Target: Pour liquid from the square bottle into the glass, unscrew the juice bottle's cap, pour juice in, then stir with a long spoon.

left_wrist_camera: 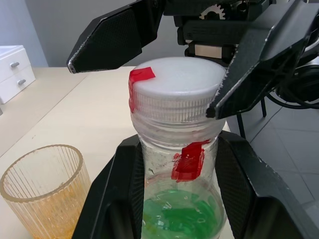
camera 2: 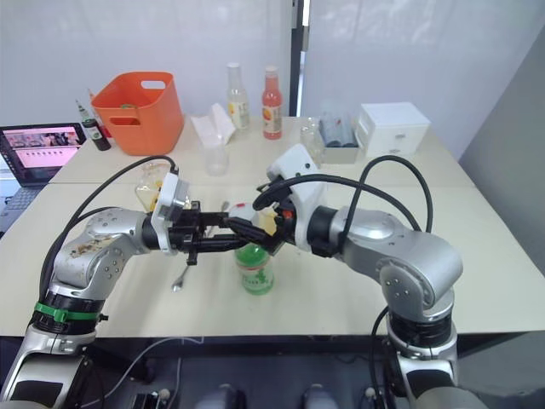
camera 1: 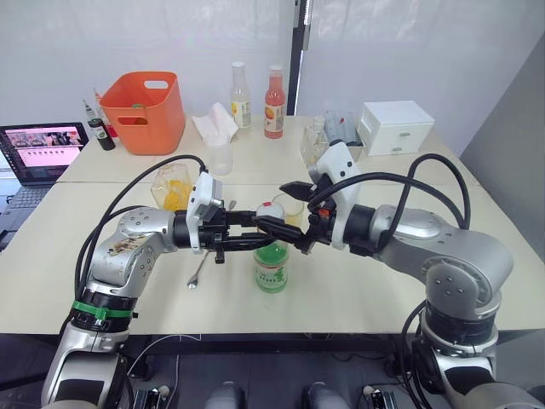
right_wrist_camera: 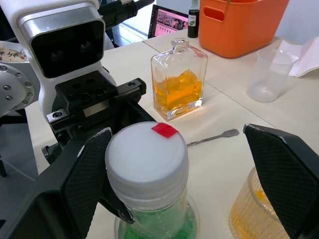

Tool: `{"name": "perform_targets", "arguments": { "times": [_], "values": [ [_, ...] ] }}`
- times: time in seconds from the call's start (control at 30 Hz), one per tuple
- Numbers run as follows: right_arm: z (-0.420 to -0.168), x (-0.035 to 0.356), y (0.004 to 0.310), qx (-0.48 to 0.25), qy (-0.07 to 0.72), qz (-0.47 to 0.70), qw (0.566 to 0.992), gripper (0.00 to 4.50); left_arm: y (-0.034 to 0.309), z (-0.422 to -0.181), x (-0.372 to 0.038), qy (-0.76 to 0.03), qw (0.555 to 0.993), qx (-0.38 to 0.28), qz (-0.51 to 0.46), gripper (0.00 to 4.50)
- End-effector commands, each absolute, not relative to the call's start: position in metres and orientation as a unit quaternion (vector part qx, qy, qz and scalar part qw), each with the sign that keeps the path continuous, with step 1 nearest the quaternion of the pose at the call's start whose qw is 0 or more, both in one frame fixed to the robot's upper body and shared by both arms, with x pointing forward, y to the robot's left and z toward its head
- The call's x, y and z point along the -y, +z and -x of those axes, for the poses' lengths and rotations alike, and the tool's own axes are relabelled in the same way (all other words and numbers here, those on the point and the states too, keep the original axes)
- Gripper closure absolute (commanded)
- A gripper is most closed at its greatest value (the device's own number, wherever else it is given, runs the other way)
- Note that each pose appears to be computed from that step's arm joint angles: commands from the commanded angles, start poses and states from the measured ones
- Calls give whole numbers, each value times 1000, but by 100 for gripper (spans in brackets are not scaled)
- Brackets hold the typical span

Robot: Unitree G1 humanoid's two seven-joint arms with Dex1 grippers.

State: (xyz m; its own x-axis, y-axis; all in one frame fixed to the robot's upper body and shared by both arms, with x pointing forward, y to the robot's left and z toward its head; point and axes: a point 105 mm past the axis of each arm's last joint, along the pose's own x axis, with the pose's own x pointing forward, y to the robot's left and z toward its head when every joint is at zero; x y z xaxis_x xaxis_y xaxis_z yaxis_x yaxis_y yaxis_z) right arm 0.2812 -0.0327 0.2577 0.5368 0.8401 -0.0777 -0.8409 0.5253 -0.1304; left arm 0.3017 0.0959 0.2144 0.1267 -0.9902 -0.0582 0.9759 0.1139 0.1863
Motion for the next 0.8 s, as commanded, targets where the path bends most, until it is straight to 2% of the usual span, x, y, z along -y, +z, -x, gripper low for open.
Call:
{"name": "perform_targets", "arguments": {
  "times": [0.03,0.2,0.4,0.5,0.57,0.63,0.67,0.73,0.8],
  "values": [
    [-280,37,264,13,473,78,878,116,204,-300,-93,-670,737,17,-87,290],
    [-283,38,263,10,470,77,879,280,204,-299,-95,-669,738,16,-88,290],
    [-285,37,265,15,486,77,871,283,203,-300,-96,-667,739,15,-88,290],
    [-290,35,267,19,543,87,835,283,202,-299,-95,-668,739,14,-87,290],
    [-283,33,262,12,612,114,783,283,201,-299,-95,-668,739,13,-87,290],
    [-280,34,256,-24,696,148,702,283,200,-298,-96,-669,738,11,-87,290],
    [-281,37,255,-36,719,157,677,283,200,-298,-96,-670,738,11,-87,290],
    [-287,38,258,-57,775,155,610,283,200,-297,-95,-671,736,11,-87,290],
    [-296,35,264,-67,809,152,564,283,199,-296,-94,-673,735,10,-87,290]
  ]
}}
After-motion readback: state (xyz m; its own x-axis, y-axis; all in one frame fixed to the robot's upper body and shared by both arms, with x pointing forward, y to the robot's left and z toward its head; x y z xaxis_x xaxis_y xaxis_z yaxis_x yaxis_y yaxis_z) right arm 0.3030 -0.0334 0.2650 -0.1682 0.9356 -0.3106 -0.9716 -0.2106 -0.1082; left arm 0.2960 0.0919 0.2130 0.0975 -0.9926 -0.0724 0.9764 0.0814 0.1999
